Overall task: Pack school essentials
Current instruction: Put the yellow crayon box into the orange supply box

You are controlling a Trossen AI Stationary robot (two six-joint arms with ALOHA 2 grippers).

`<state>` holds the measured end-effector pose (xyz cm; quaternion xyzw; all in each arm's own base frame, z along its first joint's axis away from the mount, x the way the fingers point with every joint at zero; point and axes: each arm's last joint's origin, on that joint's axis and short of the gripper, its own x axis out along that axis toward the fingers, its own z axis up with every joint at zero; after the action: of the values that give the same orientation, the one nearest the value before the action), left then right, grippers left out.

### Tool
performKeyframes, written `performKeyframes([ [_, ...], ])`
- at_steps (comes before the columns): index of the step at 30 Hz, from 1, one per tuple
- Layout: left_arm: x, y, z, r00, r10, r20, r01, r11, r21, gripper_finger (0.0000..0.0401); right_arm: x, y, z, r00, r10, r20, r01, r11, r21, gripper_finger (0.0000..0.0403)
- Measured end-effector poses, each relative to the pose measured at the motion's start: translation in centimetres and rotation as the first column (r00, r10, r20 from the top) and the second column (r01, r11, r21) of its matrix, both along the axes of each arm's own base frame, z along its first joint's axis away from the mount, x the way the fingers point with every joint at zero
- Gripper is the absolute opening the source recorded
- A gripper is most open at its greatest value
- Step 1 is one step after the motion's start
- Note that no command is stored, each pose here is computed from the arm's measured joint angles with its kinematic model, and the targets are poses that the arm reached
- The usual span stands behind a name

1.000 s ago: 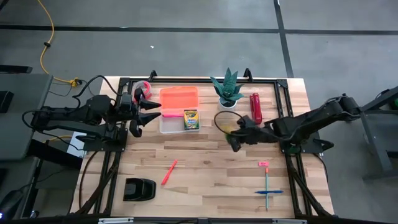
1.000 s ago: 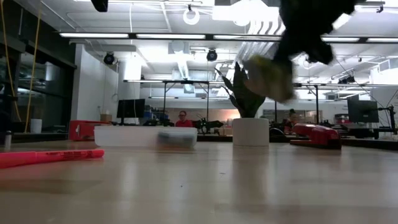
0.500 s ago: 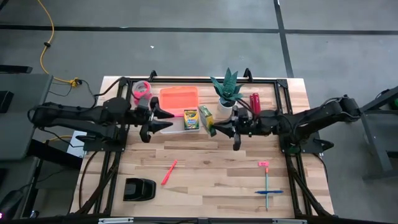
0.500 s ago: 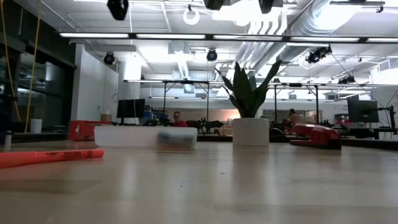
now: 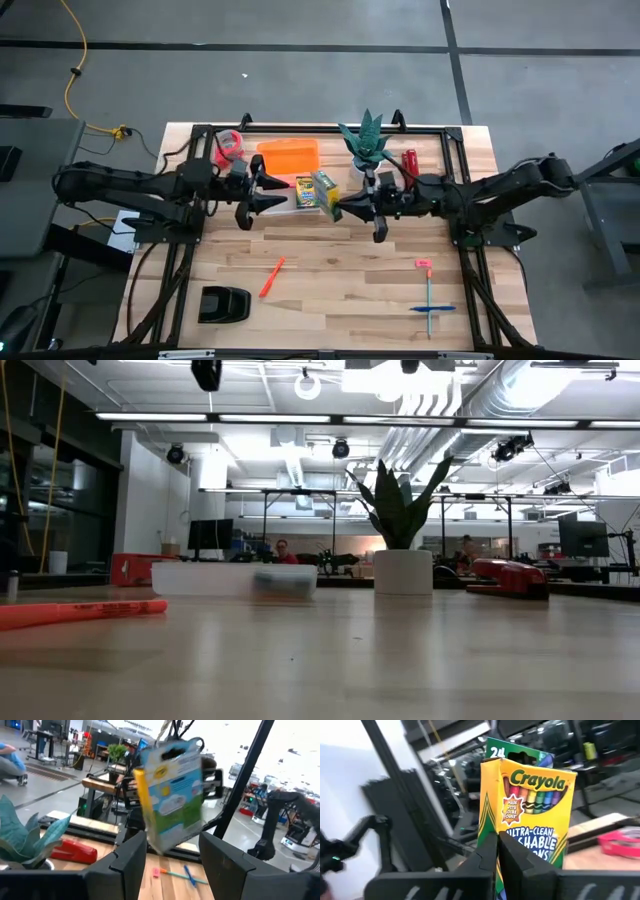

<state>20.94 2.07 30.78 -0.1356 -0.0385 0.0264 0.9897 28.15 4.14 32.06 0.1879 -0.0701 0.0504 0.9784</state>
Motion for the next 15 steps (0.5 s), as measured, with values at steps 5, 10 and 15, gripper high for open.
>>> performKeyframes([
  [5,1.6,0.1,-1.0,1.000,-0.029,-0.009,0.029,0.999,-0.039,0.0172,1.4,-0.1,-1.0,0.997,0.067,0.037,-0.068,0.997,0.023,0.0000],
  [10,2.6,0.0,-1.6,0.998,-0.062,-0.013,0.061,0.994,-0.095,0.0181,1.7,-0.1,-1.1,0.995,0.084,0.044,-0.085,0.996,0.020,0.0000],
  [15,3.3,-0.2,-1.0,0.997,-0.071,-0.007,0.070,0.993,-0.095,0.0214,1.7,-0.3,-1.1,0.994,0.099,0.045,-0.101,0.994,0.034,0.0000],
])
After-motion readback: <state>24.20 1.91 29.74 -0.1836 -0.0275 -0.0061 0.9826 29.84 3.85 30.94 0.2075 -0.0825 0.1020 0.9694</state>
